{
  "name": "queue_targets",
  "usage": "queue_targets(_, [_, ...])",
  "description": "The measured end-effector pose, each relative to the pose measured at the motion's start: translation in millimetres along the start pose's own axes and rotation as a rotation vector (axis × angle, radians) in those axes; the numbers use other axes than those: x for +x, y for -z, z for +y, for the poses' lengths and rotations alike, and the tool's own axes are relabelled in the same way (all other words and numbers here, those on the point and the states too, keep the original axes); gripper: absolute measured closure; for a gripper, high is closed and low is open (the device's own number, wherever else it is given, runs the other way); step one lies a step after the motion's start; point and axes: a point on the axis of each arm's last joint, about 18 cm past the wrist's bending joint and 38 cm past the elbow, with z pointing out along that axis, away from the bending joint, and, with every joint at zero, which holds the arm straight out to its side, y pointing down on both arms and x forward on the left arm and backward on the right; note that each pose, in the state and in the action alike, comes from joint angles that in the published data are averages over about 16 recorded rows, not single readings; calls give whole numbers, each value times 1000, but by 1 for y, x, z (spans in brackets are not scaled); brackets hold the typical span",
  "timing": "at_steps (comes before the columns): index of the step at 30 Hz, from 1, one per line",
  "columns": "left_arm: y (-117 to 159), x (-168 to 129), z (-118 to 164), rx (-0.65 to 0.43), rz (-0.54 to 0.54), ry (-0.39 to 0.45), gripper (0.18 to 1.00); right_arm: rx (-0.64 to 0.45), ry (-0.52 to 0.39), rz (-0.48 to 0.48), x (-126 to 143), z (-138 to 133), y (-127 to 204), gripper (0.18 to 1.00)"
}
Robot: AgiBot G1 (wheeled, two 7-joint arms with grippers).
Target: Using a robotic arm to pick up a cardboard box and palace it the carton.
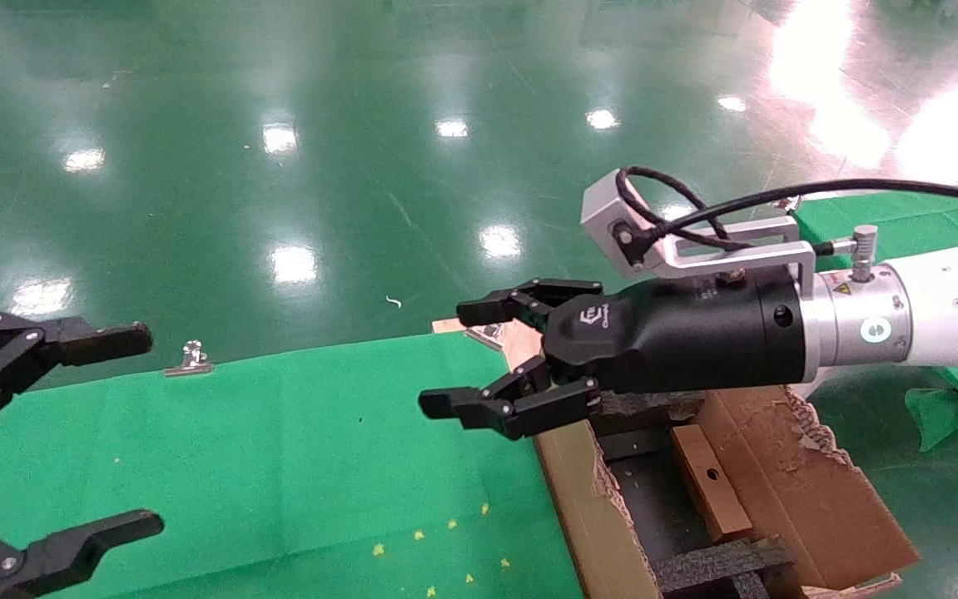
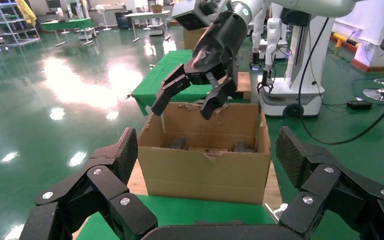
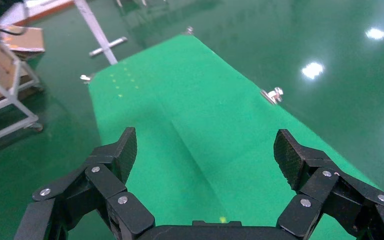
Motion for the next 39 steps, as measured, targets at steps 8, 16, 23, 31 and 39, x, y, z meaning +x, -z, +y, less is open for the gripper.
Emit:
queue_targets(8, [0, 0, 0, 0, 0, 0, 184, 78, 98, -76, -16, -1, -3, 178])
queue_targets(16, [0, 0, 0, 0, 0, 0, 184, 165, 199, -133, -31, 0, -1, 178])
queue_targets(23, [0, 0, 0, 0, 0, 0, 184, 241, 281, -164, -43, 2, 4, 178])
queue_targets(31, [0, 0, 0, 0, 0, 0, 184, 294, 334, -179, -51, 5, 9, 178])
queue_targets(39, [0, 0, 0, 0, 0, 0, 184, 301, 338, -181, -52, 5, 9, 178])
